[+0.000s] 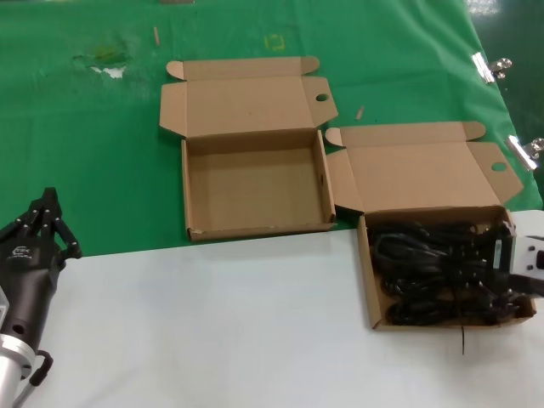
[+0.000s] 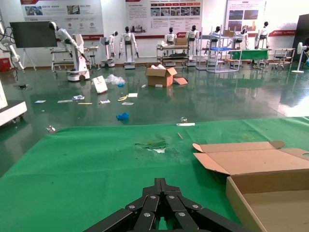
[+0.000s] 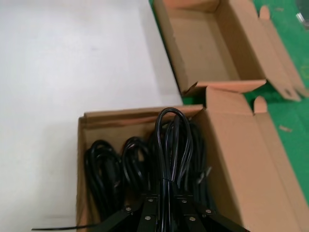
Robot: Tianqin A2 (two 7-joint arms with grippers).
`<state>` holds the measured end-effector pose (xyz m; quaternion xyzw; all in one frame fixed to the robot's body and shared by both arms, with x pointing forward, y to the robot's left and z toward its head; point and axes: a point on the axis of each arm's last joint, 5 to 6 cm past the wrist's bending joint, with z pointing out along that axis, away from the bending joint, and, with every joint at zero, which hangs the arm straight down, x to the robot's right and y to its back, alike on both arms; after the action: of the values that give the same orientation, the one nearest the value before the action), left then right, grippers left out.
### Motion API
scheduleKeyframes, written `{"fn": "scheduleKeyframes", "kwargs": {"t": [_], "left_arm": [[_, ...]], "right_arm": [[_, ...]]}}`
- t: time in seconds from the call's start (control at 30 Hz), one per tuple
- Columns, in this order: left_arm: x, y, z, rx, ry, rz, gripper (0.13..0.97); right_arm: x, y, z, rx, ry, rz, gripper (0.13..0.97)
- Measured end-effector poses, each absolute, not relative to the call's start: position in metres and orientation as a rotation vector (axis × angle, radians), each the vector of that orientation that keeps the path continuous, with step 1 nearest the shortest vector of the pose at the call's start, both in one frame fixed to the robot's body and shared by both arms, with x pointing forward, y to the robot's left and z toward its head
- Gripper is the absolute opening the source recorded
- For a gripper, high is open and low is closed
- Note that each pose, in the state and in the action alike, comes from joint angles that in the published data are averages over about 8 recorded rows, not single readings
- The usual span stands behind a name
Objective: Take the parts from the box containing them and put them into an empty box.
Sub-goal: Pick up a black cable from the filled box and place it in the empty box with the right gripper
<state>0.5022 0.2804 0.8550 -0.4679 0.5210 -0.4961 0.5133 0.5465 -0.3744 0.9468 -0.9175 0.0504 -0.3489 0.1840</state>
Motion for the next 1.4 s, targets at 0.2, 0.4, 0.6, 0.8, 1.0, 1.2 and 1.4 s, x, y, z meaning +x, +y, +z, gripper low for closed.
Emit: {"fn": "scheduleKeyframes", "kwargs": {"t": [0.2,0.4,0.6,0.8,1.0,1.2,1.4], "left_arm": [[0.502,0.280,0.855,-1.125,1.253,-1.193,0.140],[0.502,0.280,0.855,-1.125,1.253,-1.193,0.140],[0.502,0.280,0.855,-1.125,1.253,-1.193,0.140],[0.502,0.280,0.855,-1.125,1.253,-1.193,0.140],[0.502,0.280,0.855,-1.125,1.253,-1.193,0.140],[0.502,0.280,0.855,-1.125,1.253,-1.193,0.140],[0.502,0.280,0.855,-1.125,1.253,-1.193,0.140]], "right_arm": [[0.548,-0.368,0.960,-2.554,0.112,-1.036,0.171],[0.556,-0.354,0.970,-2.492,0.076,-1.129,0.171],[0.573,-0.331,0.972,-2.425,0.052,-1.205,0.171],[0.597,-0.301,0.968,-2.369,0.020,-1.258,0.171],[0.622,-0.262,0.960,-2.334,-0.032,-1.286,0.171],[0.643,-0.223,0.949,-2.326,-0.103,-1.297,0.171],[0.660,-0.194,0.936,-2.323,-0.162,-1.311,0.171]]}}
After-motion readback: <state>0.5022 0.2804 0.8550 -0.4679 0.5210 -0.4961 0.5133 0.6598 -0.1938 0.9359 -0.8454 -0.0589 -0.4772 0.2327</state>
